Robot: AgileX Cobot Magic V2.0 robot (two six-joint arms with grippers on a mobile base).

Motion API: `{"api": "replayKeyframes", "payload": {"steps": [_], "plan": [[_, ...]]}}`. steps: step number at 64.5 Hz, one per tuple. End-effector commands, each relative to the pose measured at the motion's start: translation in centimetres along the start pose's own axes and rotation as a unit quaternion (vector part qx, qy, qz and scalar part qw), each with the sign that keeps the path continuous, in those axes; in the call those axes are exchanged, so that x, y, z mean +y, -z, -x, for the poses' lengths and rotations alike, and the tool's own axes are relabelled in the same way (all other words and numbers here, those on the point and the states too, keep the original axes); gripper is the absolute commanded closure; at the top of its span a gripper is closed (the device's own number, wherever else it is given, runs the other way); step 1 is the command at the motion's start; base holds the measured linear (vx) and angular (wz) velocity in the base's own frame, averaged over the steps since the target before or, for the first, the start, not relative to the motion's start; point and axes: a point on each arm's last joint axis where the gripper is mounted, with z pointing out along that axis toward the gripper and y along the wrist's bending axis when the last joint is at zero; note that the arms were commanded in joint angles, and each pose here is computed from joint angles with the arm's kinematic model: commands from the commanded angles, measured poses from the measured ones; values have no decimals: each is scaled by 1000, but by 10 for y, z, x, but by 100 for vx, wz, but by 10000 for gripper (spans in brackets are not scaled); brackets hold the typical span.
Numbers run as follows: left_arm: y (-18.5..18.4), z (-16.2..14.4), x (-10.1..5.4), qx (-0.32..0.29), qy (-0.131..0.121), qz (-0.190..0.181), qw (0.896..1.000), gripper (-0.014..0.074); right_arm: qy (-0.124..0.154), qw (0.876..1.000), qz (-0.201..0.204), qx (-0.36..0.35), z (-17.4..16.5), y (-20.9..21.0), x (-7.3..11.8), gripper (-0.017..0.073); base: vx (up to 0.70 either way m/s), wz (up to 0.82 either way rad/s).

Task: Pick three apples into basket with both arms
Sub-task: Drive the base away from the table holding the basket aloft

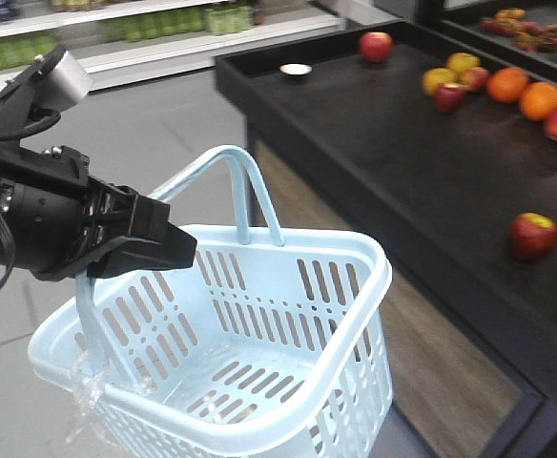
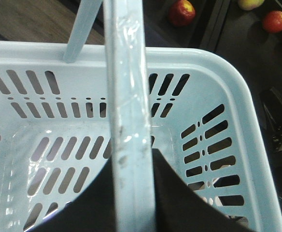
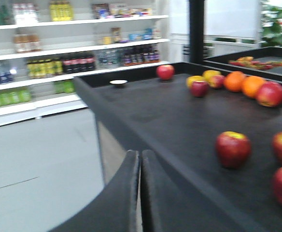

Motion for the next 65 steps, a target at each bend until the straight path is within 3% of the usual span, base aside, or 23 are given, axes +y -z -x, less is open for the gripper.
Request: {"api": "replayKeyframes", "payload": {"steps": [1,65], "plan": [[14,8,-13,-52,2,-33,998,601,7,999,-2,-34,2,0,0,564,-17,68],[14,8,-13,-52,2,-33,998,601,7,999,-2,-34,2,0,0,564,-9,54]]}}
